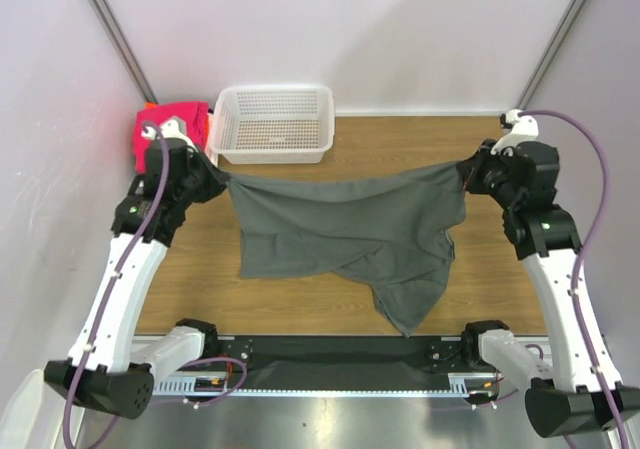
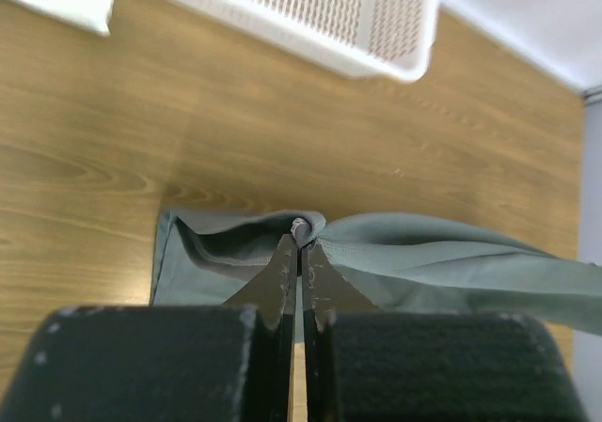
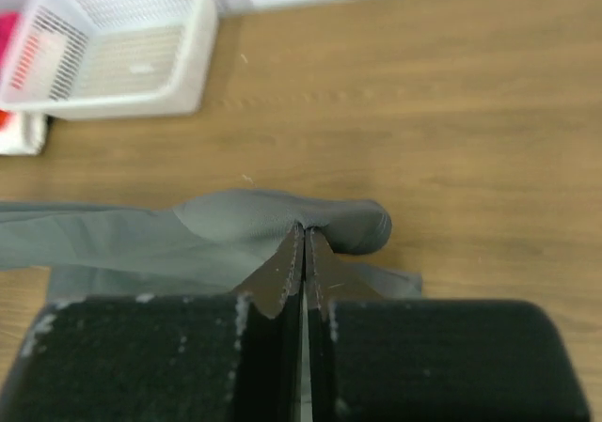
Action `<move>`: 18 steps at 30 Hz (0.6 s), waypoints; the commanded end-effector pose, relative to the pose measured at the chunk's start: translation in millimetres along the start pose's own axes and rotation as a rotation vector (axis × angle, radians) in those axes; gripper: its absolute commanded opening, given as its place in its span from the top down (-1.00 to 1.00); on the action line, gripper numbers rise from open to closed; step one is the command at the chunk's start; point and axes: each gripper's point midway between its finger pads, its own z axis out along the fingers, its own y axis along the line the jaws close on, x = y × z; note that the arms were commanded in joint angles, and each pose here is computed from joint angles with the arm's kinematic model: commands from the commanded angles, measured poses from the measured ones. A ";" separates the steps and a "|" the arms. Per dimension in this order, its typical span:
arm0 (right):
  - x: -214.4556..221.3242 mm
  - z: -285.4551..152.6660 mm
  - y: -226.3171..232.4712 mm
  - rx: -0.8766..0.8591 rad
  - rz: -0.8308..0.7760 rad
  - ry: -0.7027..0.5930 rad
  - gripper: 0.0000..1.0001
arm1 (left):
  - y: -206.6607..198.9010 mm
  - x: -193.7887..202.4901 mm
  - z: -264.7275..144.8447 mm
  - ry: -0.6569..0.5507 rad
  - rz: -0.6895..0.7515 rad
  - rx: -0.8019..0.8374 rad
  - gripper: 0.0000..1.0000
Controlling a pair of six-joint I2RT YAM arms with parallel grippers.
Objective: Fold and stack the t-shirts
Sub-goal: Flatten the tshirt out
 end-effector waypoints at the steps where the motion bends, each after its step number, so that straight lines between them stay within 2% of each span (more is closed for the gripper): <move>1: 12.8 30.1 -16.5 0.057 0.032 -0.002 1.00 | 4.2 24.0 32.8 0.058 -0.056 0.008 0.99; 10: 49.2 107.7 -29.5 0.050 0.051 0.110 1.00 | 38.7 80.4 105.5 0.210 -0.050 -0.097 0.99; 13: 59.7 130.8 -34.4 0.048 0.057 0.140 1.00 | 42.4 98.8 130.3 0.272 -0.051 -0.090 0.99; 18: 73.3 153.9 -36.6 0.031 0.055 0.191 1.00 | 42.5 114.2 158.7 0.308 -0.008 -0.038 0.96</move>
